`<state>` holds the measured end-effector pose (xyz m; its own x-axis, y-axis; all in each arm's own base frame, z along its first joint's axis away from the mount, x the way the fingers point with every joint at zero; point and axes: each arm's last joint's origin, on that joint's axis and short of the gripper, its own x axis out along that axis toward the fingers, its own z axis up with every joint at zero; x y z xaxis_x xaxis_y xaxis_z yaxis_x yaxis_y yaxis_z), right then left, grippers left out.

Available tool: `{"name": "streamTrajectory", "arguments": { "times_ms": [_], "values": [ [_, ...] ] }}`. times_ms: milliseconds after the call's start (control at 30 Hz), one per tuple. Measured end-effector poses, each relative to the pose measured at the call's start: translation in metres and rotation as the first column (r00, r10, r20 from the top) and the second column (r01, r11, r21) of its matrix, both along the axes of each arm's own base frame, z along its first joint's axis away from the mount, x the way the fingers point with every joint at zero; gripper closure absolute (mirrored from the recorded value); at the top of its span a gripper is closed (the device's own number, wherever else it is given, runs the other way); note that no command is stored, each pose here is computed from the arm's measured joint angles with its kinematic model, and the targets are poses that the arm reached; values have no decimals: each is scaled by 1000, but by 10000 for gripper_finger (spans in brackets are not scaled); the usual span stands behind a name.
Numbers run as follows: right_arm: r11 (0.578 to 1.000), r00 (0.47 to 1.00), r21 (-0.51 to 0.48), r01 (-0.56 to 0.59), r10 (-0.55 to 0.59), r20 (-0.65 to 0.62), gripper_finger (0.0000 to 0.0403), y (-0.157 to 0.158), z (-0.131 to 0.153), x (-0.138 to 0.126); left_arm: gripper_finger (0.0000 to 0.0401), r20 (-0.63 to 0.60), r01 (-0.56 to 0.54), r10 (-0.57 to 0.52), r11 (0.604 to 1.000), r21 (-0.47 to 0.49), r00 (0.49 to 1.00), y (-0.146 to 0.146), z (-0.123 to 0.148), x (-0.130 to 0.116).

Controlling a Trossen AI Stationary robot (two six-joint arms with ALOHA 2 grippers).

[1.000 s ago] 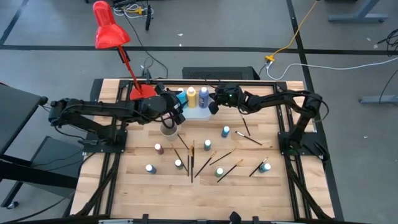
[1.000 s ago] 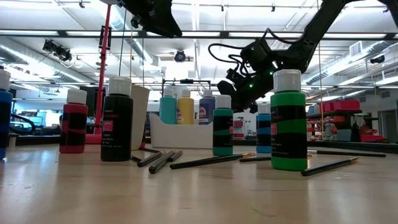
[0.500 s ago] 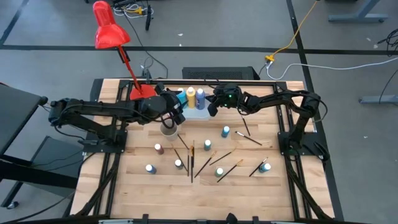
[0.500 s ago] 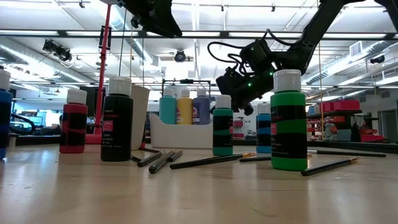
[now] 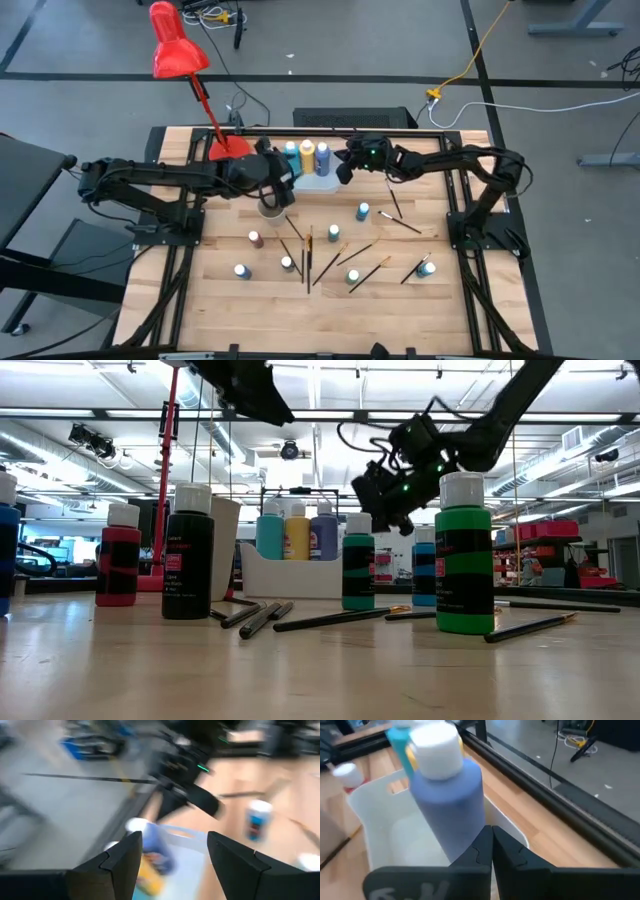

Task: Pick & Place Paint Supplies
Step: Put the light blue paint bottle into the white bin

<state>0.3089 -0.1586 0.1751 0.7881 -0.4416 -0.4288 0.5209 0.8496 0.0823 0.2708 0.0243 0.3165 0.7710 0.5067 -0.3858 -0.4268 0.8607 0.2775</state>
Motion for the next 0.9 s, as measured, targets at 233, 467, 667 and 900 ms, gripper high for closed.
{"name": "streamTrajectory", "arguments": {
  "times_ms": [233, 467, 667, 900],
  "values": [
    [989, 991, -81, -127, 122, -58, 398, 26, 47, -20, 166, -47, 169, -175, 980, -104, 983, -11, -9, -1],
    [874, 883, -148, -463, 470, 17, 390, 77, 82, -23, 166, -73, 171, -183, 975, -144, 980, -15, -25, -3],
    [742, 759, -197, -641, 650, -19, 336, 107, 77, -13, 166, -48, 200, -212, 963, -178, 976, -24, -26, -2],
    [689, 702, -140, -711, 709, -69, 248, 129, 63, -7, 166, -50, 190, -200, 969, -159, 978, -28, -25, -2]
  ]
}}
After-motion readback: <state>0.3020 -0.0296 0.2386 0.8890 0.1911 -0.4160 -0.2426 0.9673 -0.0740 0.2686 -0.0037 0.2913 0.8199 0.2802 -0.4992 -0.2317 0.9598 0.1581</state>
